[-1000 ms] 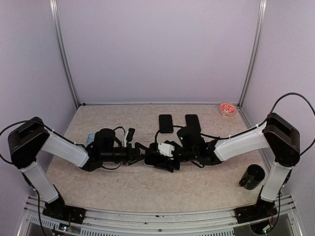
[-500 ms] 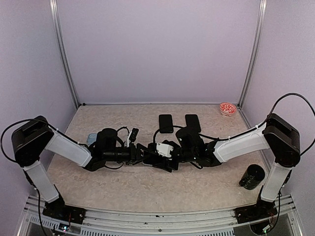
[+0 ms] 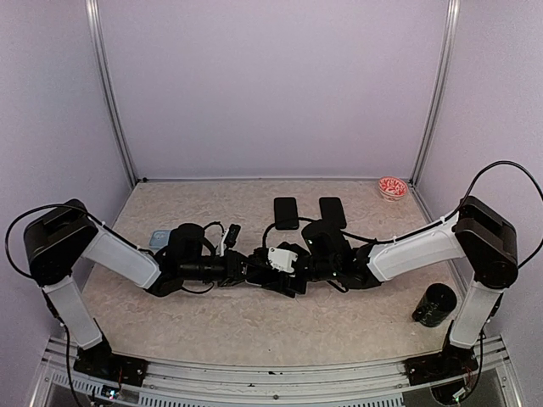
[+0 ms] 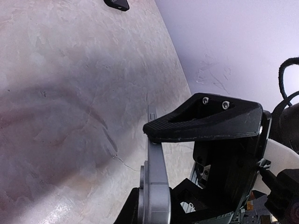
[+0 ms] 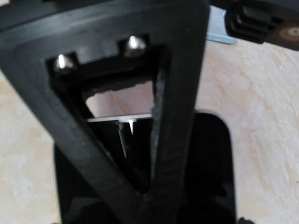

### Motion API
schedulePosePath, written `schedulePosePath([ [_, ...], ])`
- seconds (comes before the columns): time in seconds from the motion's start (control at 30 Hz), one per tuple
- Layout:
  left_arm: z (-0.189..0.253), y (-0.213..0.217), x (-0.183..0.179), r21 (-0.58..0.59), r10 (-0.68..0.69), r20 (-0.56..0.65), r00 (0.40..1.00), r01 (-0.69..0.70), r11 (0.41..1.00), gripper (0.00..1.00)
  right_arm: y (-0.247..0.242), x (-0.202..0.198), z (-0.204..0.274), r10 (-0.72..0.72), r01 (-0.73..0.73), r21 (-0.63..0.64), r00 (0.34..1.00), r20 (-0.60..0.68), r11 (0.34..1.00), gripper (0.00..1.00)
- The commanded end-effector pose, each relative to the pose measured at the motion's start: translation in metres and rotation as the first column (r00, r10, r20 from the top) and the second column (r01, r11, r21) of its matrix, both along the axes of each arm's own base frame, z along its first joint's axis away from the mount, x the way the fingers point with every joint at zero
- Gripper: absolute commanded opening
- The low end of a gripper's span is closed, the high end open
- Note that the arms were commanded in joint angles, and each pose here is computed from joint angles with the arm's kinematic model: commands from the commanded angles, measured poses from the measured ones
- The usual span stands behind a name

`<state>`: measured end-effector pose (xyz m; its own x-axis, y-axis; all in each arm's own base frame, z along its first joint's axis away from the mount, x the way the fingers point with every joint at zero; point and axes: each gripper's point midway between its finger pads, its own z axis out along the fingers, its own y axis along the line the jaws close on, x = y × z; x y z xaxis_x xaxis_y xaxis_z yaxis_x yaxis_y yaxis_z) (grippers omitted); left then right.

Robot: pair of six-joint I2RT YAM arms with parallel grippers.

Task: Put the phone into the phone case
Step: Pass from the right arm to the left

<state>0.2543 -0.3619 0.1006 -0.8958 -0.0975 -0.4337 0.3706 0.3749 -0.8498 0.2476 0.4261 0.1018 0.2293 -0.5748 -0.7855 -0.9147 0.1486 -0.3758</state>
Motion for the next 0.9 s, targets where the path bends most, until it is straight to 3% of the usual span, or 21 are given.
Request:
schedulePosePath([
  [0.0, 0.013, -0.009, 0.003, -0.040, -0.019, 0.035, 0.999, 0.020, 0.999, 0.13, 0.011, 0.001, 0.034, 0.003, -0.009, 0.080, 0.998, 0.069, 0.997, 0.65],
  [0.3, 0.011, -0.009, 0.001, -0.040, -0.024, 0.033, 0.999, 0.026, 0.999, 0.00, 0.010, 0.003, 0.036, -0.005, -0.001, 0.079, 0.997, 0.081, 0.997, 0.67],
  [0.5, 0.013, -0.009, 0.001, -0.041, -0.024, 0.040, 0.999, 0.026, 0.999, 0.00, 0.008, 0.006, 0.038, -0.020, 0.014, 0.070, 0.996, 0.090, 0.997, 0.72],
  [0.7, 0.020, -0.006, 0.001, -0.040, -0.014, 0.071, 0.997, 0.017, 0.999, 0.00, 0.002, 0.011, 0.049, -0.064, 0.056, 0.072, 0.991, 0.115, 0.996, 0.83],
  [0.87, 0.030, -0.003, 0.003, -0.039, -0.003, 0.111, 0.994, 0.007, 0.999, 0.00, -0.006, 0.016, 0.063, -0.109, 0.098, 0.085, 0.984, 0.139, 0.992, 0.99],
])
